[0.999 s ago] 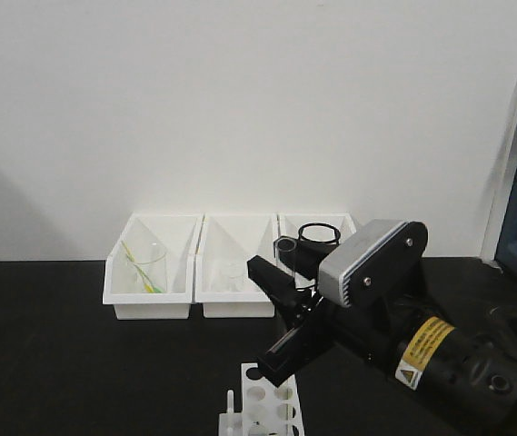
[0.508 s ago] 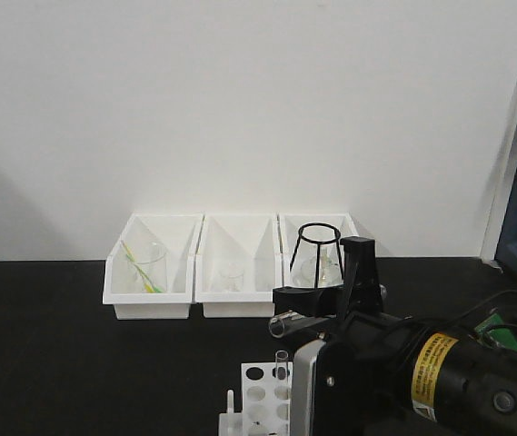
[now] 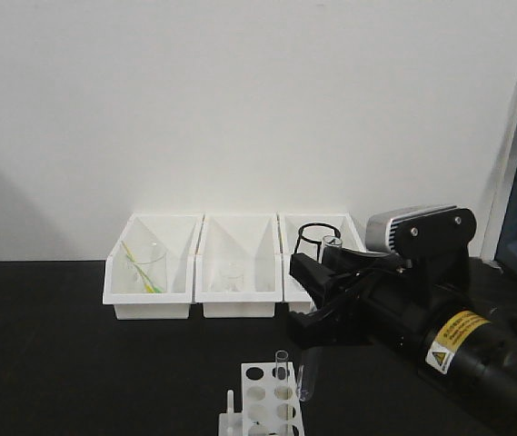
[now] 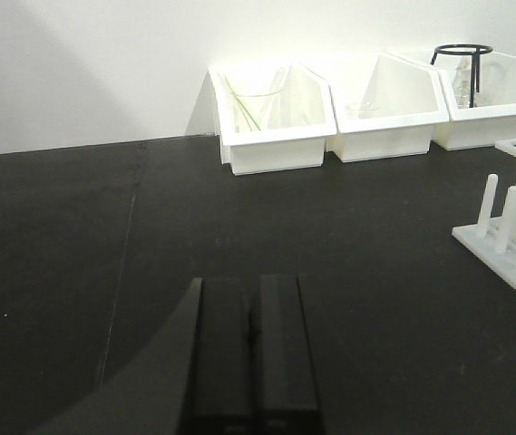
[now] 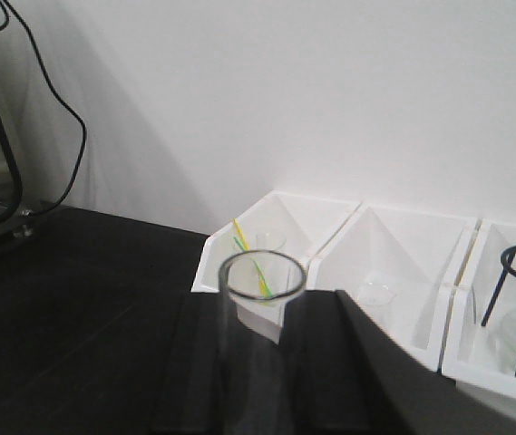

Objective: Flip and reinsert test tube from rack

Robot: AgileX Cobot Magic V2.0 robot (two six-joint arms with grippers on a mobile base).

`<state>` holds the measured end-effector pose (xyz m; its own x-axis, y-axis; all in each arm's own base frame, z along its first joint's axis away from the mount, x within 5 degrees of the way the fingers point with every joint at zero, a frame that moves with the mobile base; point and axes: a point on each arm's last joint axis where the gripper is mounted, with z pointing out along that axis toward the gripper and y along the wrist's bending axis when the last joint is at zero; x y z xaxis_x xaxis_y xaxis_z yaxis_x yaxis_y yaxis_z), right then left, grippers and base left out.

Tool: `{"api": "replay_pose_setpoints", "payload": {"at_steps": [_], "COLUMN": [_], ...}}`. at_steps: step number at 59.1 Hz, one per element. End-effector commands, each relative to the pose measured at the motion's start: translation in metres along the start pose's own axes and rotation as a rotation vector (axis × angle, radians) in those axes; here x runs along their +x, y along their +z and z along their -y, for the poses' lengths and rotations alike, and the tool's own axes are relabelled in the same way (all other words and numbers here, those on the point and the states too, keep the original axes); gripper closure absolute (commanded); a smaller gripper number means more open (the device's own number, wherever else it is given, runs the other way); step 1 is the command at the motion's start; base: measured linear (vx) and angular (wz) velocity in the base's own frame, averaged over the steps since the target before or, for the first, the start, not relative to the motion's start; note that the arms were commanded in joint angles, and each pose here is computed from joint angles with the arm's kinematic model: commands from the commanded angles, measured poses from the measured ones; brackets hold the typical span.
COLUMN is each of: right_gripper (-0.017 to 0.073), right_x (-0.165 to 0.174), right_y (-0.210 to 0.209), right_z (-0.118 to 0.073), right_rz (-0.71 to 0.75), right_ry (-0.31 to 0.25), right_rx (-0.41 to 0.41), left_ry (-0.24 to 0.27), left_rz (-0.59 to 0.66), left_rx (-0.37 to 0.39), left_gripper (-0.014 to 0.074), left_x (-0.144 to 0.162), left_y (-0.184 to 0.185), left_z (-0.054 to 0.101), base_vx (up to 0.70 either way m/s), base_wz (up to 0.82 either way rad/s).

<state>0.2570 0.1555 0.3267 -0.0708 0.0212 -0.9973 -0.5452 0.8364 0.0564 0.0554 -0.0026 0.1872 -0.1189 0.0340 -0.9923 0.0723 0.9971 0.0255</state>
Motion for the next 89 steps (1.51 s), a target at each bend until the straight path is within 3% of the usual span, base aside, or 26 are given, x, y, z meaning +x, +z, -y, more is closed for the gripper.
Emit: {"api": "replay_pose_setpoints", "payload": {"at_steps": [1,12,21,77,89], "right_gripper": [0.0570,0.0570,0.0570,0.0556,0.0365], "right_x": [-0.019,0.012,0.026,0.120,0.119], "right_y": [-0.006,0.006,0.017,0.060,0.060], "right_z": [-0.008,-0.018,-0.024,-0.019,-0.019], "right_rz": [0.197,0.232,0.279,0.050,0.060], "right_ry": [-0.077,-0.166,-0.170,-0.107,-0.105], "right_rx": [-0.075,-0.206,-0.294,-0.319,-0.321], "left_ry": [-0.014,-0.014,-0.014,-0.014,-0.014], "left_rz": [0.091,0.091,0.091,0.091,0.091], "left_rx": [0.013,0.013,0.013,0.013,0.013], "left_gripper": [0.0599,0.0599,0.0599,0.0599,0.0599], "left_x": [-0.009,-0.009,-0.009,-0.009,-0.009], "left_y": [-0.001,-0.001,-0.001,-0.001,-0.001], "left_z": [0.001,0.001,0.001,0.001,0.001], "base_vx": [0.00,0.00,0.00,0.00,0.00], "base_wz": [0.00,0.00,0.00,0.00,0.00]}}
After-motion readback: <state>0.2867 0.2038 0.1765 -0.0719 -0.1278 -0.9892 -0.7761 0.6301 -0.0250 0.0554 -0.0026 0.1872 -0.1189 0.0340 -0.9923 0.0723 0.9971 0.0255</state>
